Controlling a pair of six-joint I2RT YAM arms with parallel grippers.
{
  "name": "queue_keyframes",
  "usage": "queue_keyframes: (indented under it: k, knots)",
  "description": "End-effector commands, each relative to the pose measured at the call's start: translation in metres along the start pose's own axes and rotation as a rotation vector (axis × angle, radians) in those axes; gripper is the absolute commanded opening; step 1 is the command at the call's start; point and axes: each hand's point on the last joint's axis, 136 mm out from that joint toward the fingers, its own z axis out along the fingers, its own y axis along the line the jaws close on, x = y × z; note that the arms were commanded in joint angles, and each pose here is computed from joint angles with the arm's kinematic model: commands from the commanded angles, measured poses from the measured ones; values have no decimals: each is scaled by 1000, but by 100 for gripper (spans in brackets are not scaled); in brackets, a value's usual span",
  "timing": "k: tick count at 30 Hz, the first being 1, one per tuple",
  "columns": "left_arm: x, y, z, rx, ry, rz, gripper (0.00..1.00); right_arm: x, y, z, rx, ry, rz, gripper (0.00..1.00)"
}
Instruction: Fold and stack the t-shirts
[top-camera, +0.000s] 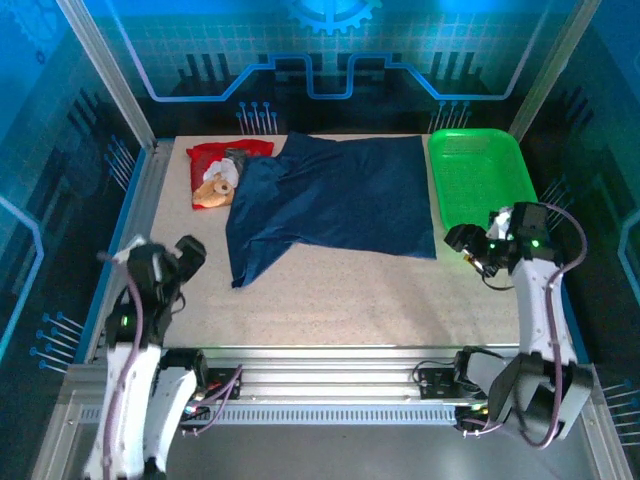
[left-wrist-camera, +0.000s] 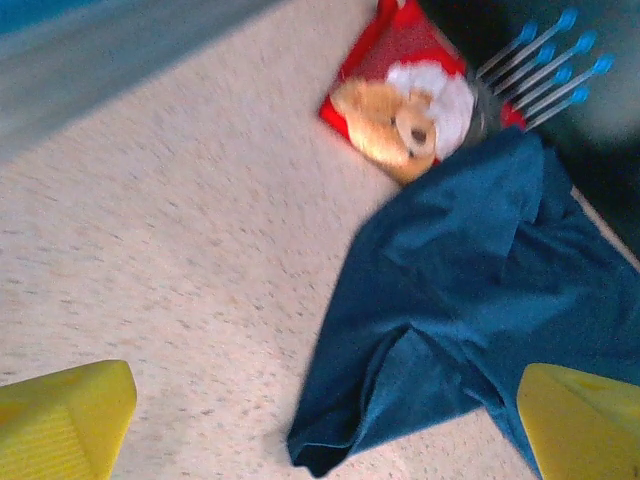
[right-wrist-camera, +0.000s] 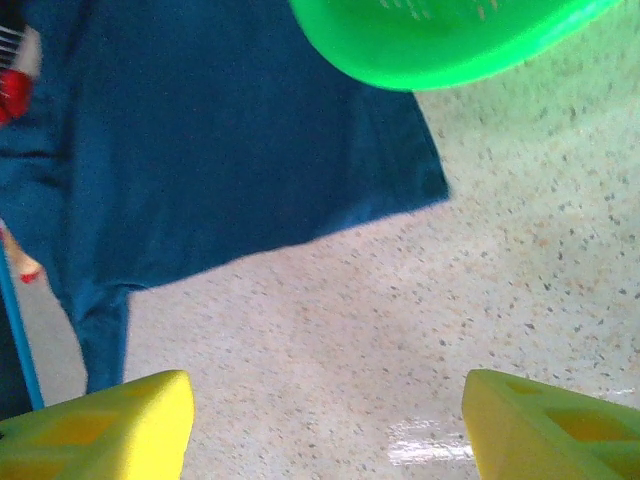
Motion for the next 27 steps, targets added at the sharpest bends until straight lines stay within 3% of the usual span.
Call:
queue_keyframes:
  k: [1, 4, 7, 18, 24, 27]
  knots:
    - [27, -34, 40, 51, 266, -40, 99, 3, 4, 25, 47, 102, -53, 72]
    - [54, -38, 69, 14, 449, -84, 98, 2, 3, 57, 66, 160, -51, 71]
    - [73, -28, 88, -61, 533, -122, 95, -3, -3, 84, 101, 181, -41, 70]
    - [113, -2, 129, -176, 647, -219, 79, -33, -29, 133, 221, 183, -18, 62]
    - [129, 3, 146, -187, 672, -249, 69, -34, -25, 152, 242, 203, -19, 59]
    - [137, 0, 151, -185, 691, -238, 60, -28, -26, 161, 291, 238, -35, 57]
